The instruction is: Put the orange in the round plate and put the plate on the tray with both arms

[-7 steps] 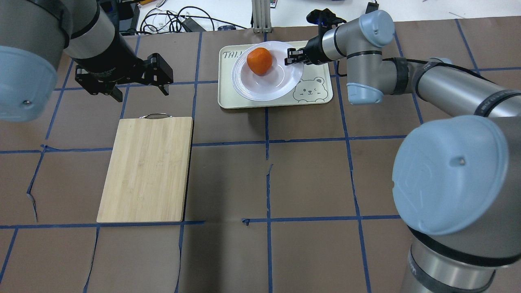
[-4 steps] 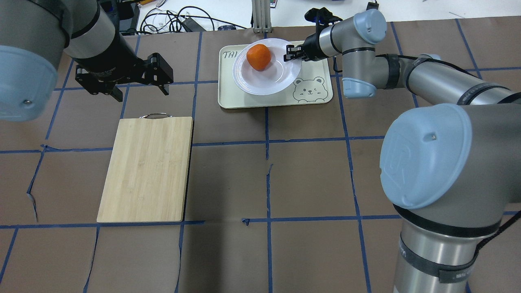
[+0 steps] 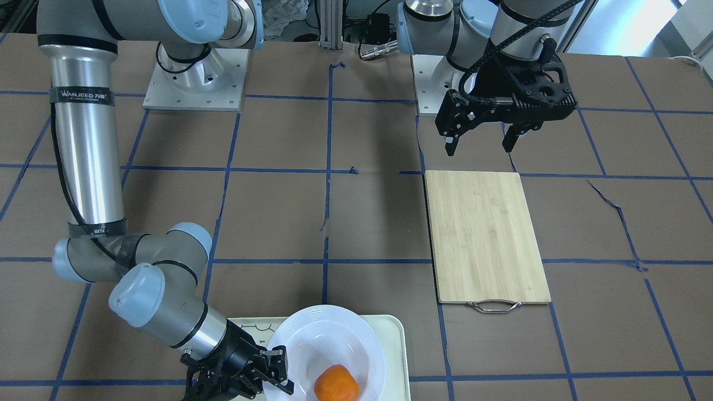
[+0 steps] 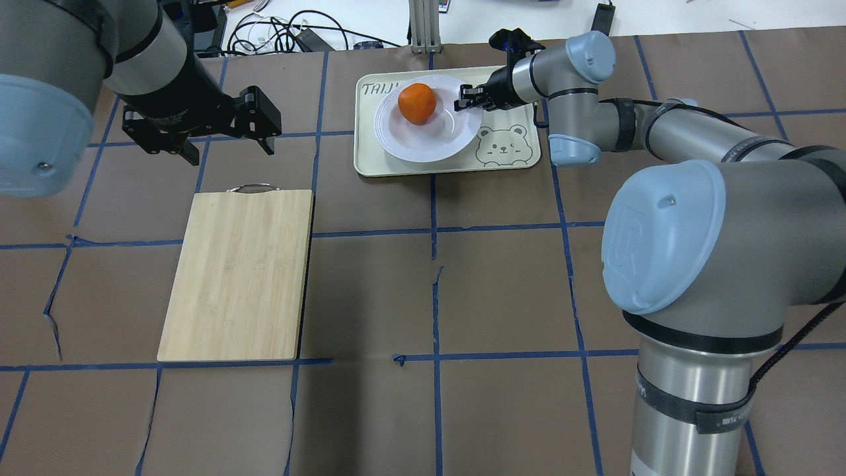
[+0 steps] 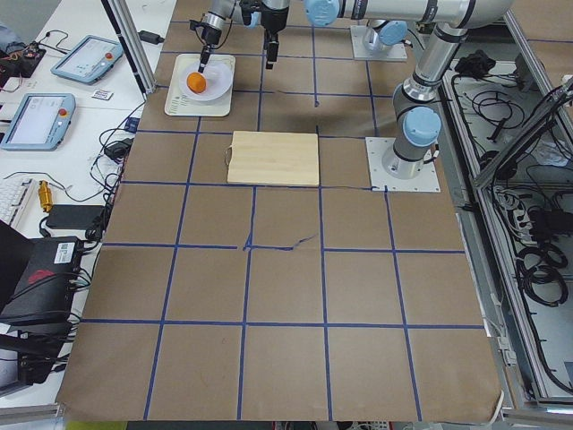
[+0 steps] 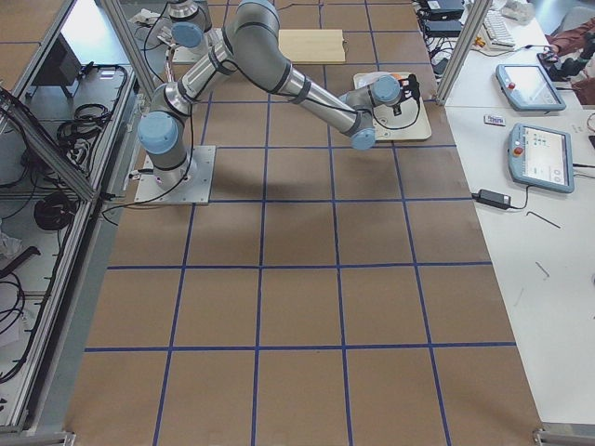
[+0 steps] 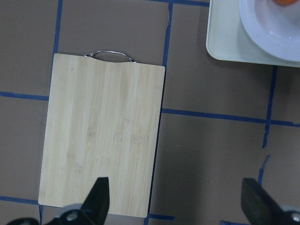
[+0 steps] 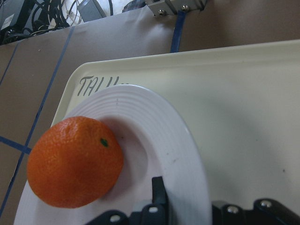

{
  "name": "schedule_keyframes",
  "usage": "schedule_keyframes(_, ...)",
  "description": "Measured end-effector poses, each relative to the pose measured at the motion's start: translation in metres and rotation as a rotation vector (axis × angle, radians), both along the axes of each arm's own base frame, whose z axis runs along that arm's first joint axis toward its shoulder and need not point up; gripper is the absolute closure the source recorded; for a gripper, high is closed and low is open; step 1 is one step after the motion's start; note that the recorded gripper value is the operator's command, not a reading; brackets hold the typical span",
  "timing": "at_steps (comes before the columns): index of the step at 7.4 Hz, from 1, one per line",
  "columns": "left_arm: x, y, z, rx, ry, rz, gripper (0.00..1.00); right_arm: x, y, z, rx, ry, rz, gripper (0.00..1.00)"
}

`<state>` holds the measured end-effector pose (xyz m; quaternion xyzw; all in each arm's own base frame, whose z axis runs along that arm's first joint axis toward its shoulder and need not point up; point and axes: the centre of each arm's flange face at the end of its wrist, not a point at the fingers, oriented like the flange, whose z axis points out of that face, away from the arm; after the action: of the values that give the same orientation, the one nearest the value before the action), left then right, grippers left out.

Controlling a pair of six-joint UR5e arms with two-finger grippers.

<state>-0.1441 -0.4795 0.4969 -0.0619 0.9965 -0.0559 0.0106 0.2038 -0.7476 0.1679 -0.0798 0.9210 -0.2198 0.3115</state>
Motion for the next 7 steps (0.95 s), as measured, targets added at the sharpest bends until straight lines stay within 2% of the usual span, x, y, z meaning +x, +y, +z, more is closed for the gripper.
schedule_keyframes(1,0.000,0.000,0.000,0.000,0.000,0.000,0.00,0.000,0.001,-0.003,0.006,0.004,-0.002,0.00)
schedule_keyframes(3,0.000,0.000,0.000,0.000,0.000,0.000,0.00,-0.003,-0.002,0.002,-0.004,0.019,-0.012,0.00)
schedule_keyframes(5,0.000,0.000,0.000,0.000,0.000,0.000,0.00,-0.009,-0.007,0.027,-0.040,0.053,-0.036,0.00)
schedule_keyframes(6,0.000,0.000,0.000,0.000,0.000,0.000,0.00,-0.015,-0.007,0.047,-0.043,0.103,-0.060,0.00)
schedule_keyframes(7,0.000,0.000,0.000,0.000,0.000,0.000,0.00,-0.023,-0.002,0.072,0.004,0.165,-0.087,0.00)
